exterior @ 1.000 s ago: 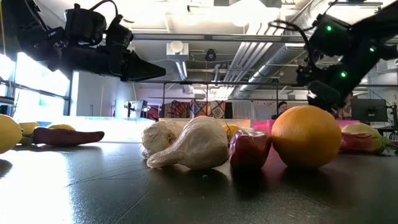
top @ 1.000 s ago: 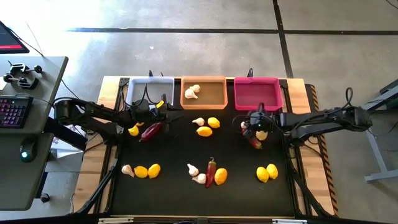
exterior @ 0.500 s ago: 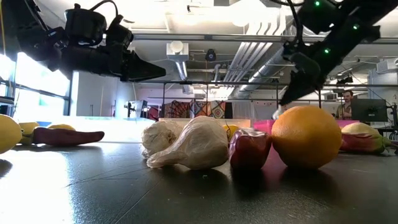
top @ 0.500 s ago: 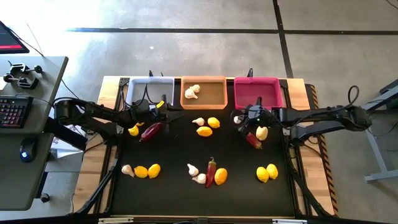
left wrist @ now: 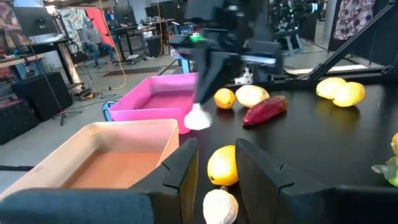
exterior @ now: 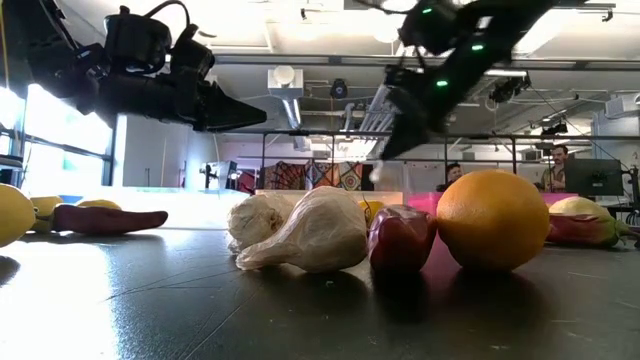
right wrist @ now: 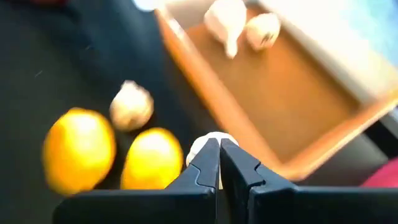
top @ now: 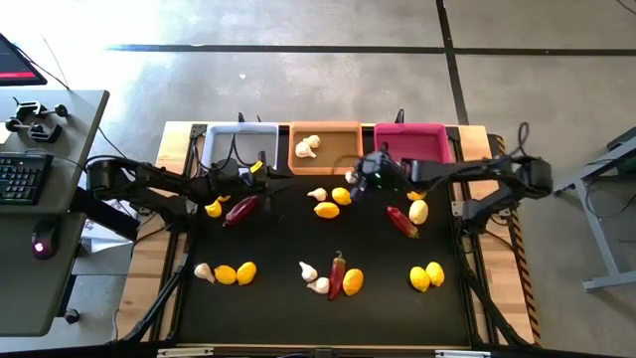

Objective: Sort produce into baskets
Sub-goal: Put the white garlic into the orange bin

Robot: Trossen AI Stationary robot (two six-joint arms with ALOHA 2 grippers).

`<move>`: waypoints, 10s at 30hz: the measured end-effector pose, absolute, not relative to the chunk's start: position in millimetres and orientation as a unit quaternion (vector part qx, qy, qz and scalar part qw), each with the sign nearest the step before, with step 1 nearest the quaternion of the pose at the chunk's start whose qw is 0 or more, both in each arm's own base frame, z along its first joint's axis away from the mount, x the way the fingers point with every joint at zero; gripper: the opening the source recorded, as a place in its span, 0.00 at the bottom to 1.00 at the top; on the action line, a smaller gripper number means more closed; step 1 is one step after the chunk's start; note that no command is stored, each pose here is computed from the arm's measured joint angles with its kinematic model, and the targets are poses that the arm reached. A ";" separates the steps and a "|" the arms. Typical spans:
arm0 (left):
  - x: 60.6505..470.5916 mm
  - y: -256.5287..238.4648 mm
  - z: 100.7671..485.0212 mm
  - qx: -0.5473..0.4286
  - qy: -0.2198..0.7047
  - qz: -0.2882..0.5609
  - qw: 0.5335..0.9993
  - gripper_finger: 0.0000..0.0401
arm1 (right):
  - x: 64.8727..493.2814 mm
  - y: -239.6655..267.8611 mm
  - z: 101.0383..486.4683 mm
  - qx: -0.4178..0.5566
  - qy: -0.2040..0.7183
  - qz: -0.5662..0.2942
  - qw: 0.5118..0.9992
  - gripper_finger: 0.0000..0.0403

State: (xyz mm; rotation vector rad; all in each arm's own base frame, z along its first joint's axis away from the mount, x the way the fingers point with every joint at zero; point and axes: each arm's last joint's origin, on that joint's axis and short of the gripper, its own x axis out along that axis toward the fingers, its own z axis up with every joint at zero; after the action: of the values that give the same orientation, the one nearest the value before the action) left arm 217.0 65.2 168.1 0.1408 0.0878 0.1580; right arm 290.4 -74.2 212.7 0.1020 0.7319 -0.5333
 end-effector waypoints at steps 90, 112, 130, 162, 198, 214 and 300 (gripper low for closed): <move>220.3 50.0 162.0 0.062 0.073 0.044 0.994 0.18 | 280.4 17.4 173.6 0.028 0.321 -0.137 0.937 0.00; 236.2 -1.9 159.6 0.124 0.144 -0.138 0.972 0.09 | 280.1 21.8 173.2 0.003 0.325 -0.118 0.938 0.26; 266.9 -41.7 154.6 0.173 0.213 -0.260 0.926 0.09 | 280.4 20.7 173.8 -0.003 0.319 -0.136 0.938 0.44; 309.7 -52.4 101.1 0.149 0.340 -0.283 0.884 0.02 | 280.9 25.7 174.9 -0.028 0.316 -0.120 0.941 0.44; 333.0 196.6 172.9 0.080 0.530 0.151 0.830 0.01 | 283.8 25.3 165.5 -0.031 0.327 -0.134 0.935 0.44; 340.4 178.6 171.0 0.100 0.544 0.132 0.822 0.27 | 286.0 25.2 158.6 -0.034 0.336 -0.135 0.931 0.44; 180.6 -85.0 167.1 -0.139 0.821 -0.076 0.548 0.43 | 295.4 2.8 168.9 -0.012 0.297 -0.143 0.944 0.44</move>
State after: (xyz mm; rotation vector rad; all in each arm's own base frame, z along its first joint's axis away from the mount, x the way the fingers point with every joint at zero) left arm 180.6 -85.0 167.1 -0.3300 1.9458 -0.1791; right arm 295.4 2.8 168.9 -0.0249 0.6056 -0.2924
